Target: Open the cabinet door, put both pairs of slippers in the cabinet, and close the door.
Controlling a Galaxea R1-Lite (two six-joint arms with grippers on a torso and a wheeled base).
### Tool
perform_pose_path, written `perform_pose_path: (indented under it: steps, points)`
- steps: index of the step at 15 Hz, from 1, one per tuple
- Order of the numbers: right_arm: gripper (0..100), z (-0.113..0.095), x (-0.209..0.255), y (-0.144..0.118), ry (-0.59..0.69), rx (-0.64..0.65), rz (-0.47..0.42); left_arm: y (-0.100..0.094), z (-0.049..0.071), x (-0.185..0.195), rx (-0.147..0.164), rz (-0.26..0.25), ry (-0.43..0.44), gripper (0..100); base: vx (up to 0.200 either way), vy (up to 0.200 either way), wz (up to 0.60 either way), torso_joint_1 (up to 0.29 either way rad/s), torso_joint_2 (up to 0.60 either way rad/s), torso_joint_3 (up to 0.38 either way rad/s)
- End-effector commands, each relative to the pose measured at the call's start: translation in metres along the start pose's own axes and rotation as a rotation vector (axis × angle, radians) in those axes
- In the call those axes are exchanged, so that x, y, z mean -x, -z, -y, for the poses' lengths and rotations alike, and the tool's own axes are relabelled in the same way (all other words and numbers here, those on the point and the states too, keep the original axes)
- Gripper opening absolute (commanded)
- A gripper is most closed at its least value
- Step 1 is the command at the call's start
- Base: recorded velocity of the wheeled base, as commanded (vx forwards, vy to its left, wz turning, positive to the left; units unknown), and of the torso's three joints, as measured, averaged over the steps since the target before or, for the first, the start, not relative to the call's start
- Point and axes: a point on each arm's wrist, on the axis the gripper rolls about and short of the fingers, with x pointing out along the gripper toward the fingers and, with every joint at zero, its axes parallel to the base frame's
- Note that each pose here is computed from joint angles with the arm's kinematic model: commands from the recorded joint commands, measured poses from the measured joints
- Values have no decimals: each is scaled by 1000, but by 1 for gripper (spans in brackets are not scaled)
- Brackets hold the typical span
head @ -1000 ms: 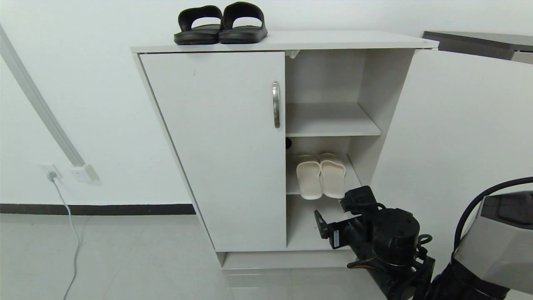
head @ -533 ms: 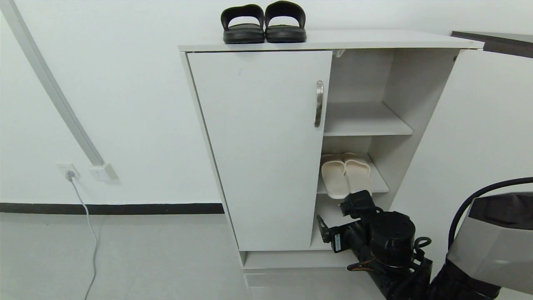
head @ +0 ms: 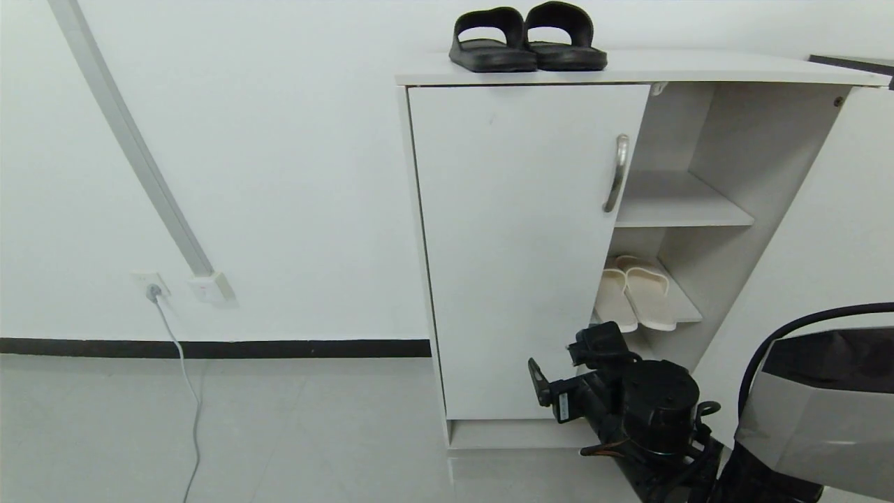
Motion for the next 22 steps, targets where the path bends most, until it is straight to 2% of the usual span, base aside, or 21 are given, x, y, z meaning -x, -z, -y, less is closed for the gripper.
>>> perform_pose_path:
  steps: [1, 17, 22]
  points:
    - [100, -1, -1, 4, -1, 9, -11, 0, 0, 0, 0, -2, 0, 0, 0, 0, 0, 0, 0, 0]
    - [100, -3, -1, 9, -8, 25, -19, 0, 0, 0, -3, -2, 0, 0, 0, 0, 0, 0, -4, -3]
    - [100, -5, 2, 7, -14, 35, 2, 0, 0, 0, -3, -2, 0, 0, 0, 0, 0, 21, -303, -330]
